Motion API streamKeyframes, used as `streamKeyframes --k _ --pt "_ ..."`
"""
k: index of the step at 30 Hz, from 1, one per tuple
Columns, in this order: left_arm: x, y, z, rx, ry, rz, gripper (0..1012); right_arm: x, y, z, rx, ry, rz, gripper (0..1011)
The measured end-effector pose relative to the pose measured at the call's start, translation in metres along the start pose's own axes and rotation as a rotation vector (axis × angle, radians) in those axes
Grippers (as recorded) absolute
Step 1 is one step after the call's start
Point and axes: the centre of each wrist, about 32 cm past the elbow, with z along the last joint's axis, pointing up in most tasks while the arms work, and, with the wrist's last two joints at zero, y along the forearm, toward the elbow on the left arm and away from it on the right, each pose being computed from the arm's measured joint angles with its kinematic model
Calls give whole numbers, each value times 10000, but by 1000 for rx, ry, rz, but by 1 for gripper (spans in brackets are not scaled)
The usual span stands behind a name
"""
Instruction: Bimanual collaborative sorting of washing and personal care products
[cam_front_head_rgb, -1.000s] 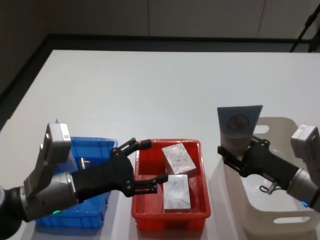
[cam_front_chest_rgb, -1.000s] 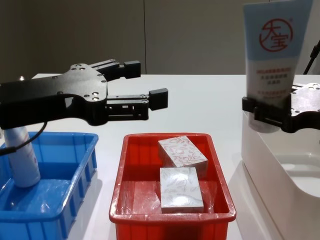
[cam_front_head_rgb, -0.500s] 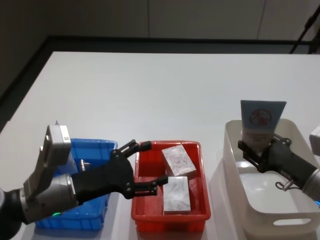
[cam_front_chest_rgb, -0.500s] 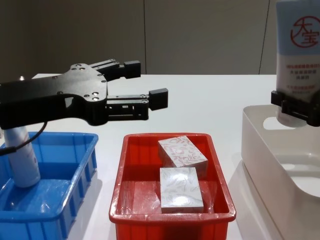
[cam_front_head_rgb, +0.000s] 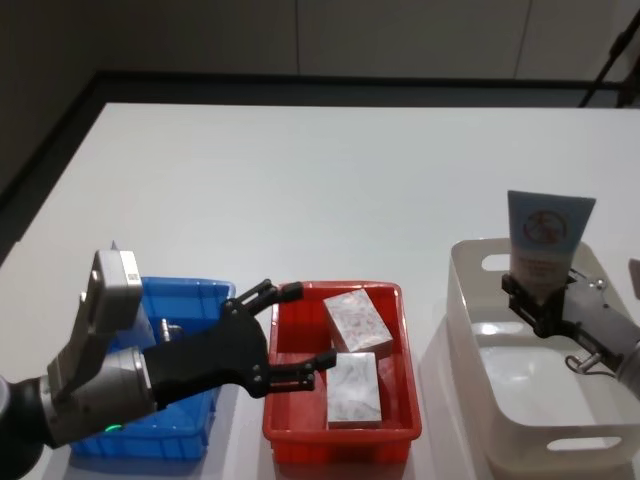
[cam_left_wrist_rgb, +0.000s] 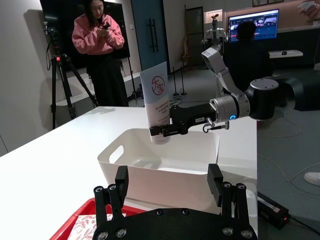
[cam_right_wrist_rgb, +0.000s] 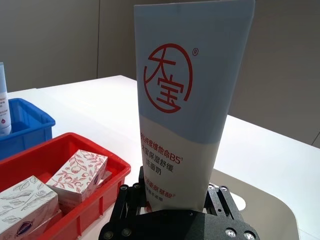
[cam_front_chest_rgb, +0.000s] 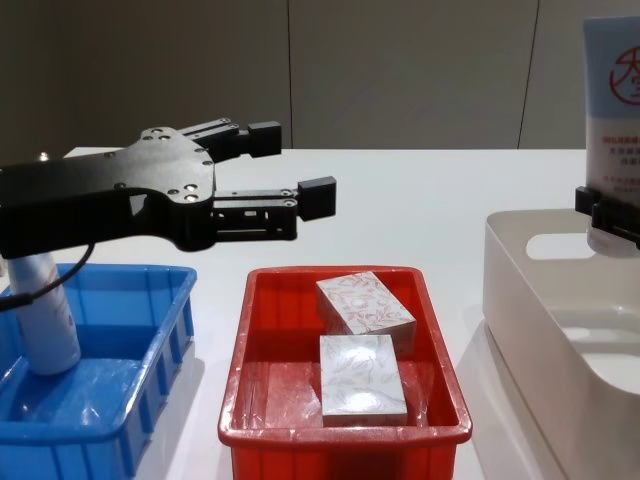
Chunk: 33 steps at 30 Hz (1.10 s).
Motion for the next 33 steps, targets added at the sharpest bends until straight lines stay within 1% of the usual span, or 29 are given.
streamKeyframes --k 10,23,33 --pt "0 0 0 0 0 0 1001 -14 46 2 -25 24 -44 546" --pt "0 0 0 0 0 0 1001 -51 142 30 -97 34 -101 546" --pt "0 0 0 0 0 0 1001 -39 227 19 -132 47 -142 546"
